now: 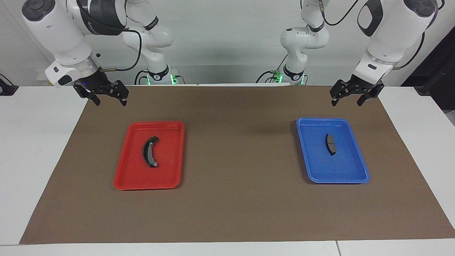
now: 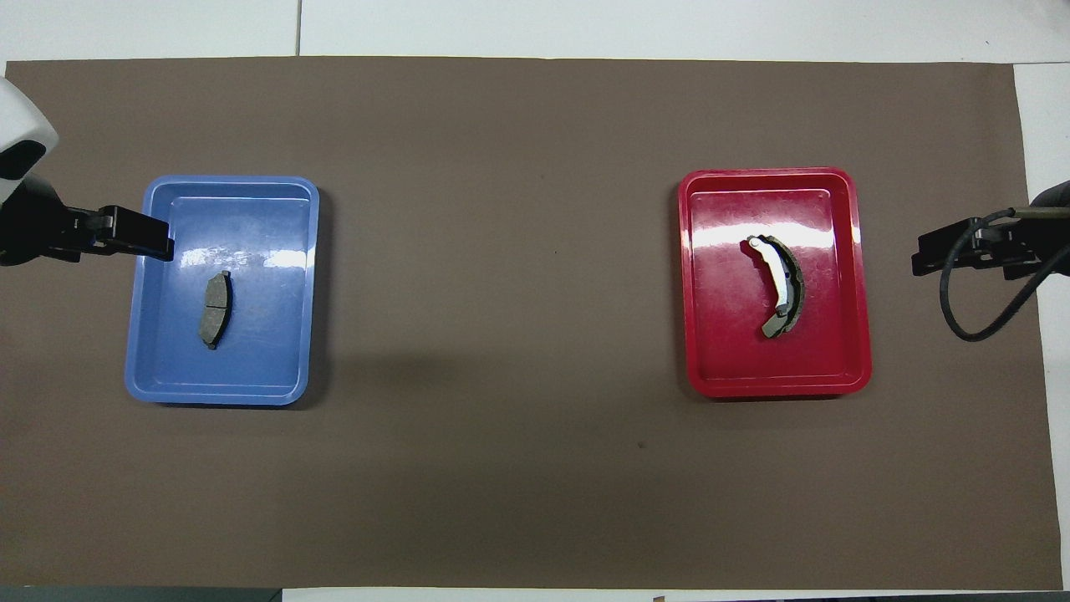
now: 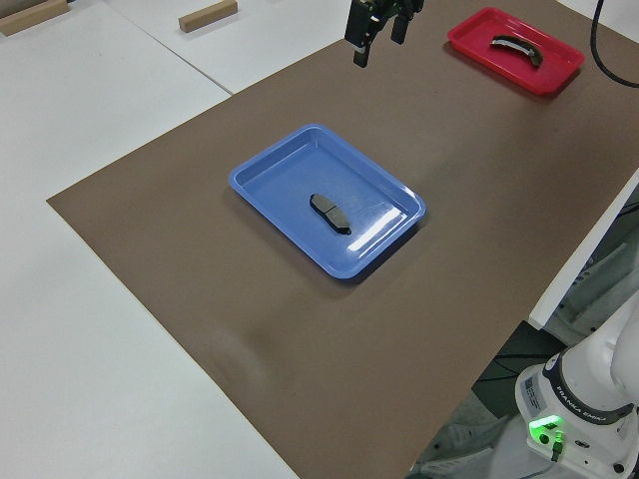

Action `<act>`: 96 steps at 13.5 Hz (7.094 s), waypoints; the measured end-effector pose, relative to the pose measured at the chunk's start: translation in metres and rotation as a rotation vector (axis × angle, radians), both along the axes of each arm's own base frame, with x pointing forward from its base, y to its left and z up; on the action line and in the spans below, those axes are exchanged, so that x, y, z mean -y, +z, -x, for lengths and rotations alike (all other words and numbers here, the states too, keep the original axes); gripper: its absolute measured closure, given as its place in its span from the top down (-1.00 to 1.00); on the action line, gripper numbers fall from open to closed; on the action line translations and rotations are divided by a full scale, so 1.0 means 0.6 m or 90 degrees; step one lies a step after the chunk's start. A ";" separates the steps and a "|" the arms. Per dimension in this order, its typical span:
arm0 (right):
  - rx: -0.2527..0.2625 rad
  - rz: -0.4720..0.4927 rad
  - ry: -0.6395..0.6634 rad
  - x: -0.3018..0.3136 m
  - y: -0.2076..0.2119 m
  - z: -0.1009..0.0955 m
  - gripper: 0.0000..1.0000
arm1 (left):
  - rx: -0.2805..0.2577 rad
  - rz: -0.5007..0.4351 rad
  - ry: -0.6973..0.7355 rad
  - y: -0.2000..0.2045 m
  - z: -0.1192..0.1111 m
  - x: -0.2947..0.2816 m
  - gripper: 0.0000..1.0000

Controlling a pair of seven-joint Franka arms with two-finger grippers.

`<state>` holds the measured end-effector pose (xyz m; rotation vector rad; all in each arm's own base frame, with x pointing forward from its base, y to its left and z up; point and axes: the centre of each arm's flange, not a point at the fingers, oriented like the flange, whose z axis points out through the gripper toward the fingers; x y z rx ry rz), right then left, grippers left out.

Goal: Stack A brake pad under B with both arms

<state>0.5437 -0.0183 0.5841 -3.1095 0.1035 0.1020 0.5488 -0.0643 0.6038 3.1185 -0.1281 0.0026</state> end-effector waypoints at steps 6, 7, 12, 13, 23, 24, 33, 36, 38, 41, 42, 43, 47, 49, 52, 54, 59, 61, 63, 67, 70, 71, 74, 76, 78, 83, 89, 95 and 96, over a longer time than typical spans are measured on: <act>0.000 0.000 0.000 0.000 0.000 0.000 1.00 | -0.001 0.000 -0.006 0.000 0.001 0.009 1.00; 0.000 0.000 0.000 0.000 0.000 0.000 1.00 | -0.001 0.000 -0.007 0.000 0.001 0.011 1.00; -0.001 0.000 0.001 -0.001 -0.001 0.000 1.00 | -0.001 0.000 -0.007 0.000 0.002 0.012 1.00; -0.001 0.000 0.001 -0.001 -0.001 0.000 1.00 | -0.001 0.000 -0.007 0.000 0.002 0.012 1.00; 0.009 0.001 0.007 -0.013 -0.071 -0.016 1.00 | -0.009 -0.001 -0.006 -0.005 0.003 0.010 1.00; 0.008 0.002 0.007 -0.013 -0.093 -0.023 1.00 | -0.012 -0.001 -0.006 -0.006 0.003 0.010 1.00; 0.030 0.007 0.041 -0.071 -0.306 -0.050 1.00 | -0.033 -0.002 -0.008 -0.095 -0.006 -0.039 1.00; 0.034 0.010 0.039 -0.069 -0.385 -0.045 1.00 | -0.028 -0.001 -0.008 -0.202 -0.011 -0.067 1.00; 0.023 0.012 0.039 -0.069 -0.423 -0.048 1.00 | -0.013 -0.002 -0.005 -0.271 -0.010 -0.073 1.00; 0.011 0.013 0.043 -0.070 -0.447 -0.049 0.93 | 0.004 -0.004 -0.018 -0.364 -0.005 -0.081 1.00; 0.009 0.013 0.053 -0.071 -0.449 -0.049 0.91 | 0.003 -0.004 -0.024 -0.385 -0.004 -0.087 1.00; 0.009 0.012 0.069 -0.072 -0.451 -0.049 0.91 | 0.002 -0.005 -0.029 -0.404 -0.005 -0.094 1.00; 0.001 0.010 0.107 -0.072 -0.464 -0.048 0.71 | -0.016 -0.009 -0.026 -0.462 -0.009 -0.113 0.98; -0.005 0.010 0.108 -0.072 -0.472 -0.047 0.61 | -0.020 -0.010 -0.023 -0.488 -0.002 -0.119 0.96; -0.012 0.010 0.109 -0.072 -0.482 -0.047 0.50 | -0.027 -0.011 -0.021 -0.511 0.006 -0.121 0.93; -0.012 0.010 0.109 -0.072 -0.483 -0.047 0.44 | -0.032 -0.011 -0.021 -0.519 0.008 -0.121 0.67; -0.012 0.009 0.109 -0.072 -0.483 -0.047 0.05 | -0.024 -0.010 -0.032 -0.505 0.006 -0.126 -0.19; -0.012 0.009 0.109 -0.073 -0.483 -0.047 -0.16 | -0.024 -0.010 -0.037 -0.505 0.006 -0.128 -0.19; -0.012 0.009 0.109 -0.073 -0.482 -0.047 -0.16 | -0.028 -0.010 -0.038 -0.497 -0.001 -0.132 -0.19; -0.007 0.009 0.109 -0.073 -0.464 -0.059 -0.16 | -0.031 -0.006 -0.049 -0.380 -0.059 -0.109 -0.19; -0.021 0.007 0.110 -0.075 -0.420 -0.076 -0.16 | -0.027 0.003 -0.014 -0.288 -0.082 0.004 -0.19; -0.030 0.006 0.110 -0.075 -0.392 -0.085 -0.16 | -0.027 0.006 0.003 -0.266 -0.079 0.062 -0.19; -0.050 0.003 0.111 -0.075 -0.298 -0.102 -0.16 | -0.015 0.002 0.041 -0.227 -0.040 0.240 -0.19; -0.067 0.001 0.108 -0.070 -0.244 -0.108 -0.16 | -0.010 0.004 0.058 -0.218 0.005 0.345 -0.19; -0.065 0.001 0.103 -0.060 -0.210 -0.110 -0.16 | 0.005 0.003 0.072 -0.211 0.044 0.420 -0.19; -0.041 0.002 0.098 -0.048 -0.134 -0.086 -0.16 | 0.034 0.011 0.088 -0.257 0.102 0.554 -0.19; -0.042 0.002 0.097 -0.048 -0.145 -0.085 -0.16 | 0.026 0.000 0.089 -0.417 0.115 0.665 -0.19; -0.041 0.002 0.092 -0.039 -0.145 -0.086 -0.16 | -0.016 -0.008 0.083 -0.492 0.129 0.704 -0.19; -0.040 0.002 0.092 -0.039 -0.145 -0.086 -0.16 | -0.021 -0.009 0.084 -0.501 0.130 0.707 -0.19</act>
